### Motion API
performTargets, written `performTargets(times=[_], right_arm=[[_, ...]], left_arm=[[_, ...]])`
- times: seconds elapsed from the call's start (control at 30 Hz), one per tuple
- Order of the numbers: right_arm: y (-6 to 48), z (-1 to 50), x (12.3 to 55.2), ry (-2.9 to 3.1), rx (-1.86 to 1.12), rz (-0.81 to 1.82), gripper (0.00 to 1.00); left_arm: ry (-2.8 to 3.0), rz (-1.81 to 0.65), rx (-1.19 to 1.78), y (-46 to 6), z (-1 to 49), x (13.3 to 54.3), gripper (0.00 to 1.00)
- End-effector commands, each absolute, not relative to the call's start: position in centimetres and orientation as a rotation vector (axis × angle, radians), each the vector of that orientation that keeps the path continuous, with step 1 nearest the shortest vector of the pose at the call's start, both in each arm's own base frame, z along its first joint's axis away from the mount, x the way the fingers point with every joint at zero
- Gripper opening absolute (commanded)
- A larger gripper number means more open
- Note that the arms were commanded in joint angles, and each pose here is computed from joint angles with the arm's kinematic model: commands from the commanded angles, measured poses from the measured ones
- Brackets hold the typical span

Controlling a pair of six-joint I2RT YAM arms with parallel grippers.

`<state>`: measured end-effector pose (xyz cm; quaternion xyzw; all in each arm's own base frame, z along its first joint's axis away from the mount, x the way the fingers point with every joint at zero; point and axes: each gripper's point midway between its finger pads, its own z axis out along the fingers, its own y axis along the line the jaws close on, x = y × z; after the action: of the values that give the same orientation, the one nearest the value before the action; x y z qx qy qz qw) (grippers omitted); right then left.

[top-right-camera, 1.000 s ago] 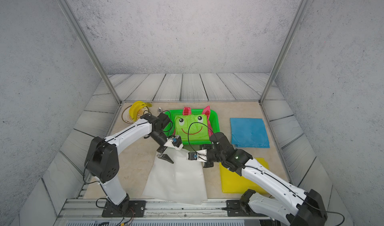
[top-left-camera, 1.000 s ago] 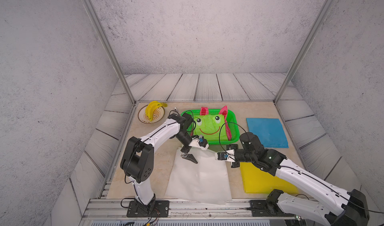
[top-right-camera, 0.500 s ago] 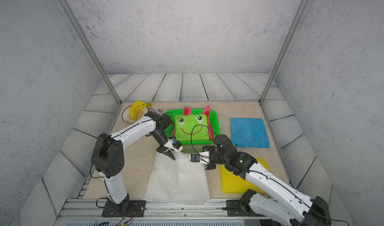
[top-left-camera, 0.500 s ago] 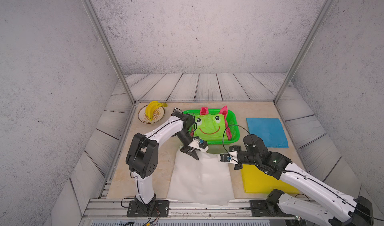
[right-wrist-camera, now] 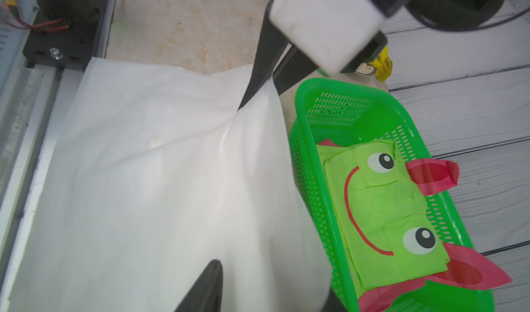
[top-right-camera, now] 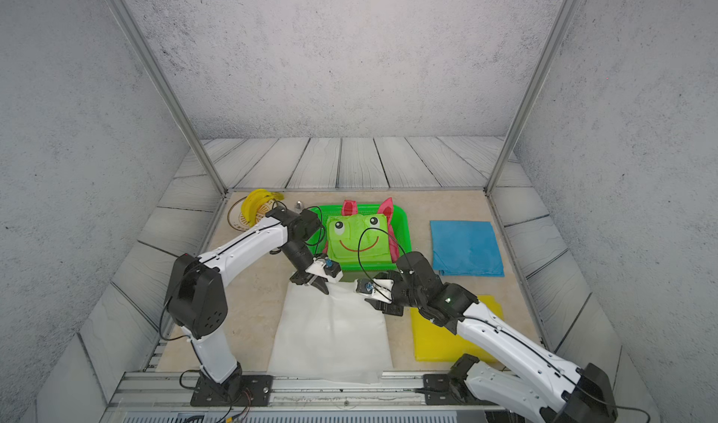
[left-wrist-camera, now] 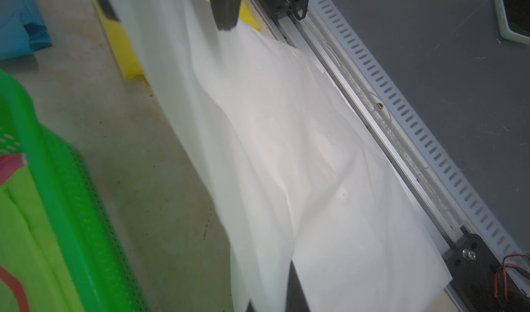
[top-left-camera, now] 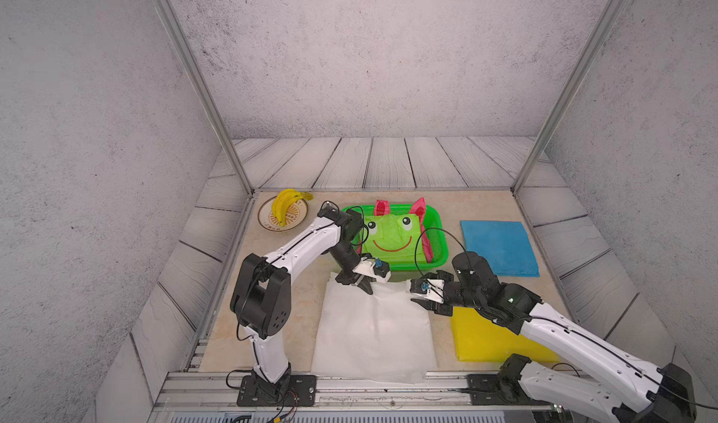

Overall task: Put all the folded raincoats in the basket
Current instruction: Pick up the raincoat from the center of the board.

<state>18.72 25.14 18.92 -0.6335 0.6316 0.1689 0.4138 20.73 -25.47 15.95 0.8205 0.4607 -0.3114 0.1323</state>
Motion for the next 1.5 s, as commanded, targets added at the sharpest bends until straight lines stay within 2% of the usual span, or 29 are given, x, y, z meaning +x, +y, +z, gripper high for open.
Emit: performTargets(times=[0.0, 0.1, 0.3, 0.4, 0.43, 0.63, 0.9, 1.1, 1.2, 1.23, 1.3, 1.33, 1.4, 1.47], right_arm=[[25.3, 19.4, 19.8, 1.787, -1.408, 0.505, 0.6], [25.4, 19.4, 21.0, 1.881, -1.319, 0.513, 0.65], [26.6, 20.3, 20.8, 1.899, -1.196, 0.792, 0.74], [26.1, 19.6, 21.9, 1.945, -1.052, 0.821, 0.98], [26.0, 19.1, 21.9, 1.956, -1.04, 0.834, 1.0], [27.1, 15.6, 21.6, 2.099, -1.022, 0.961, 0.99], [26.9, 12.1, 21.0, 2.222, -0.94, 1.021, 0.94], [28.1, 10.7, 19.2, 2.244, -0.962, 1.216, 0.92], [28.5, 9.6, 19.3, 2.284, -0.924, 1.26, 0.89], [28.8, 9.6, 19.2, 2.284, -0.924, 1.286, 0.87], [29.2, 9.5, 18.8, 2.277, -0.929, 1.336, 0.84], [29.4, 9.5, 18.6, 2.272, -0.937, 1.352, 0.82], [29.6, 9.5, 17.9, 2.267, -0.956, 1.388, 0.79], [29.6, 9.7, 17.4, 2.265, -0.956, 1.414, 0.77]], left_arm=[[1.456, -0.743, 2.316, -24.3, 18.6, 21.6, 0.0], [1.534, -0.656, 2.244, -23.2, 19.7, 22.4, 0.0], [1.64, -0.611, 2.099, -21.2, 21.1, 24.4, 0.0], [1.665, -0.613, 2.077, -20.3, 21.2, 24.7, 0.0], [1.655, -0.61, 2.092, -20.0, 21.1, 24.5, 0.0], [1.582, -0.683, 2.149, -19.8, 20.4, 22.4, 0.0], [1.594, -0.757, 2.134, -20.5, 18.3, 22.1, 0.0], [1.63, -0.824, 2.14, -21.0, 17.0, 21.8, 0.06], [1.644, -0.843, 2.152, -21.0, 16.4, 21.7, 0.15], [1.652, -0.848, 2.151, -21.0, 16.3, 21.7, 0.25], [1.676, -0.864, 2.138, -21.1, 16.1, 21.8, 0.6], [1.683, -0.871, 2.136, -21.1, 16.0, 21.8, 0.66], [1.693, -0.885, 2.132, -21.2, 15.8, 21.7, 0.74], [1.698, -0.902, 2.127, -21.3, 15.7, 21.6, 0.77]])
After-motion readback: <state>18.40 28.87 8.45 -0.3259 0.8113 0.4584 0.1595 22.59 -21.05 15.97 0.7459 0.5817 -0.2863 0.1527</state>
